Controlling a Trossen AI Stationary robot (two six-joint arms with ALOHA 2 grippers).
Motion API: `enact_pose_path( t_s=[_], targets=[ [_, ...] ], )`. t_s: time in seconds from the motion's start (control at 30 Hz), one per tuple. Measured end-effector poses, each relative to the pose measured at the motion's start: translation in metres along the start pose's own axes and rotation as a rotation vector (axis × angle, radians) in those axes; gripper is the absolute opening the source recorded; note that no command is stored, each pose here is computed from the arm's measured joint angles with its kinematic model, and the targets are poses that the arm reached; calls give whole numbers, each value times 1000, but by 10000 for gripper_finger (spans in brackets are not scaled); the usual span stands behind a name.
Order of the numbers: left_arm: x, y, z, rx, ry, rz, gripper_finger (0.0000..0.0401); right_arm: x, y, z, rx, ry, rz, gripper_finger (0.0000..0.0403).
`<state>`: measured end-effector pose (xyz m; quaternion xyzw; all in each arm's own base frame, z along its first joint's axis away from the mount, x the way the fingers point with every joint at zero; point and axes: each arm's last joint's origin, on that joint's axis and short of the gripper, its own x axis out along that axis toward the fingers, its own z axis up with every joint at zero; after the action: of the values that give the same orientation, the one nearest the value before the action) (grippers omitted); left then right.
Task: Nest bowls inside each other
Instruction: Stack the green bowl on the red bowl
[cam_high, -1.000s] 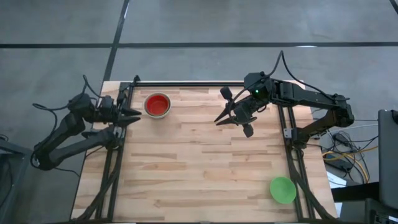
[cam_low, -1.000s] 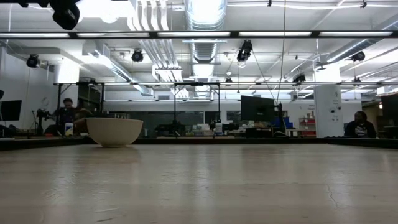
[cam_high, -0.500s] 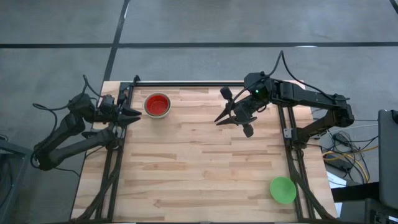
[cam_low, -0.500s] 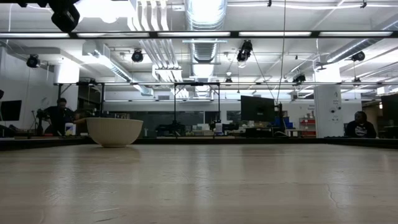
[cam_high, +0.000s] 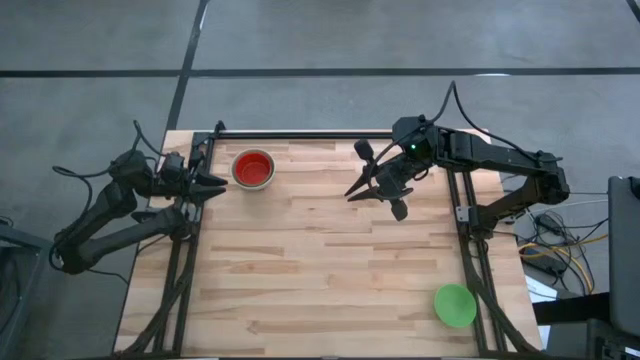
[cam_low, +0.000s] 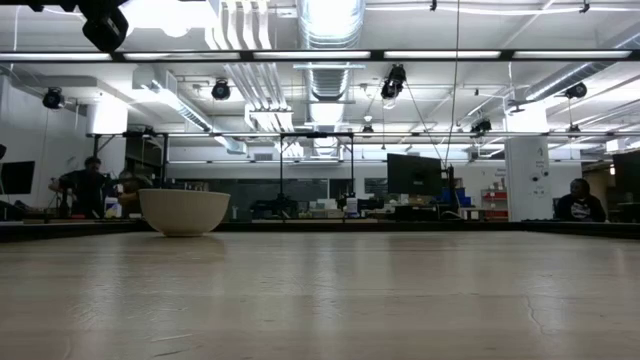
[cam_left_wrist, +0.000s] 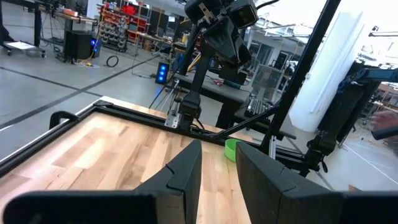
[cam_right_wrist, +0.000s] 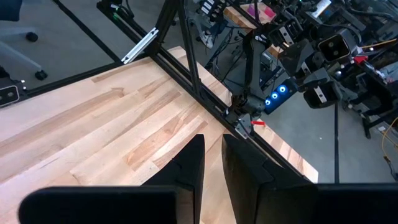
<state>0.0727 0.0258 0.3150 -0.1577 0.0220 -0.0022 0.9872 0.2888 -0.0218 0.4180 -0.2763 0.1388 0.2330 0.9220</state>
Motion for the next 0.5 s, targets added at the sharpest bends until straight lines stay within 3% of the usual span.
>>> enact_pose_path(
  t_s=[0.37, 0.5],
  targets=[
    [0, 0, 0, 0, 0, 0, 103, 0, 0, 0, 6, 0, 0, 52],
    [0, 0, 0, -1, 0, 0, 103, 0, -1, 2, 152, -16, -11, 52]
  ],
)
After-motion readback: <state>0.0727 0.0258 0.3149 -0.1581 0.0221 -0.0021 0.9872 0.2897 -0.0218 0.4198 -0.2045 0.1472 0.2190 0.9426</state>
